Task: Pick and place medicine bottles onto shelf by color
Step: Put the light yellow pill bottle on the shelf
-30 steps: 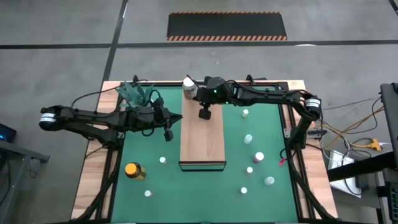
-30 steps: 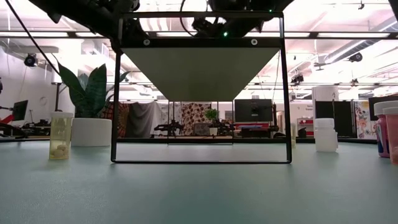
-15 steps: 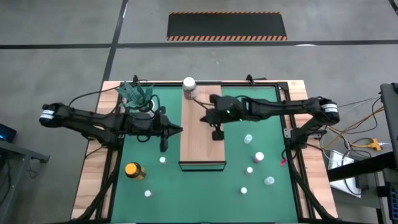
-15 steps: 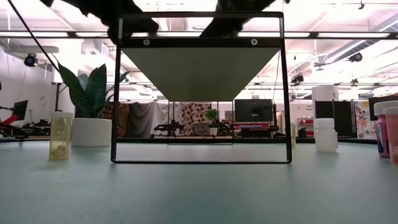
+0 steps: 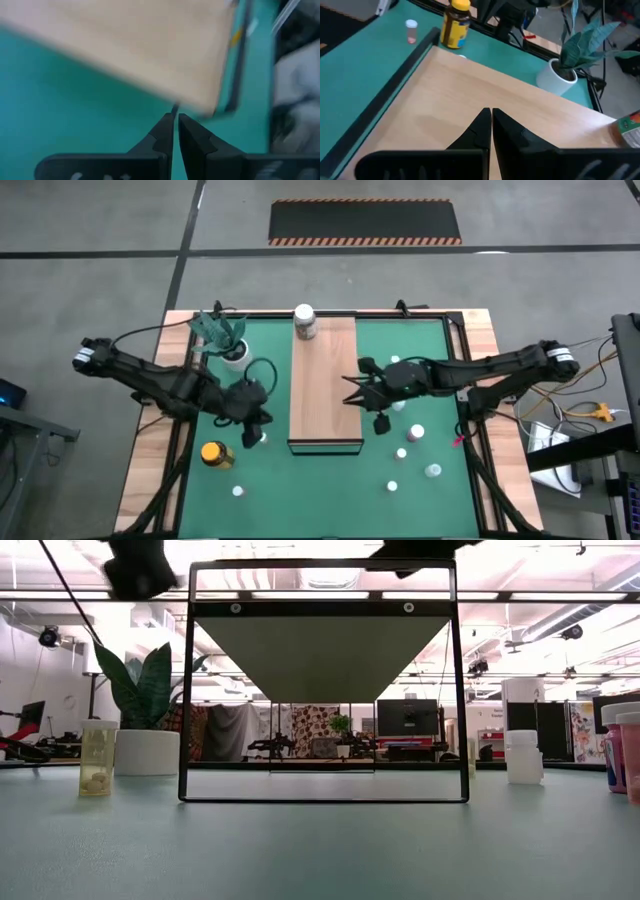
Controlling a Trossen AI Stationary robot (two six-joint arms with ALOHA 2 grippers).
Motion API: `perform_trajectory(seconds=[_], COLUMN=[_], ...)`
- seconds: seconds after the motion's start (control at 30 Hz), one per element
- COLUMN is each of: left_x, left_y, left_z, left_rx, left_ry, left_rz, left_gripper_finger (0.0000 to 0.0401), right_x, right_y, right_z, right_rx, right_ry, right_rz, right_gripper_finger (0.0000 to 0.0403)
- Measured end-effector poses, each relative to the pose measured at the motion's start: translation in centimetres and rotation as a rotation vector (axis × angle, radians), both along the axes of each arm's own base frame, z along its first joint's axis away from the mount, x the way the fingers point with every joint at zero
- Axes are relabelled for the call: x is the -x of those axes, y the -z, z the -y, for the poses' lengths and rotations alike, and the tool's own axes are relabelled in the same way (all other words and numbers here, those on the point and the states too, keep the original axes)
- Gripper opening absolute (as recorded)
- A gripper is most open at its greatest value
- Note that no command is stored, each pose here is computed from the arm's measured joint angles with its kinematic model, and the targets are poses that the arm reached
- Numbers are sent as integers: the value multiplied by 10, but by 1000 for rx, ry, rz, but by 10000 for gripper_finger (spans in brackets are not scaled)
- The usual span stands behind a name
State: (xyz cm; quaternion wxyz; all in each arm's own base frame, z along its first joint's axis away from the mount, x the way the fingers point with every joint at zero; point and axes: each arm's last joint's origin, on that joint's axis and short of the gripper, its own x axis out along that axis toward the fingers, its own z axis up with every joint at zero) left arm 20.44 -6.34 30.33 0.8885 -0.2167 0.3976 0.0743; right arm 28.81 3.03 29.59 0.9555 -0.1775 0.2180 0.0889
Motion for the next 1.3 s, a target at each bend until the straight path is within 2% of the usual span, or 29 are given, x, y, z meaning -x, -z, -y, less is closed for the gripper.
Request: perform_trajectory(seconds=[0.1,0.2,0.37,0.5,0.6,0.7,1.0,1.3], left_x=[6,7,2,-1,-2,-5,-15,-22], left_y=[10,14,25,45,61,71,92,103], left_z=[0,-1,4,9,13,16,20,23], left_rx=[1,0,-30,-75,-102,-132,-138,-137], left_ry=[-10,-16,21,65,131,183,192,196], left_rz=[-136,-183,-232,-309,-379,-411,-434,-441], left_gripper_finger=[19,49,141,217,250,259,260,219], right_x=[10,18,26,28,29,29,29,29], right_y=[6,8,12,15,17,19,19,19], right_z=[1,2,3,3,3,3,3,3], right_rx=[-4,-12,-21,-25,-33,-39,-38,-38], right_ry=[-1,6,9,10,14,16,16,16], right_rz=[26,43,61,68,63,57,56,56], right_gripper_finger=[9,9,9,9,9,9,9,9])
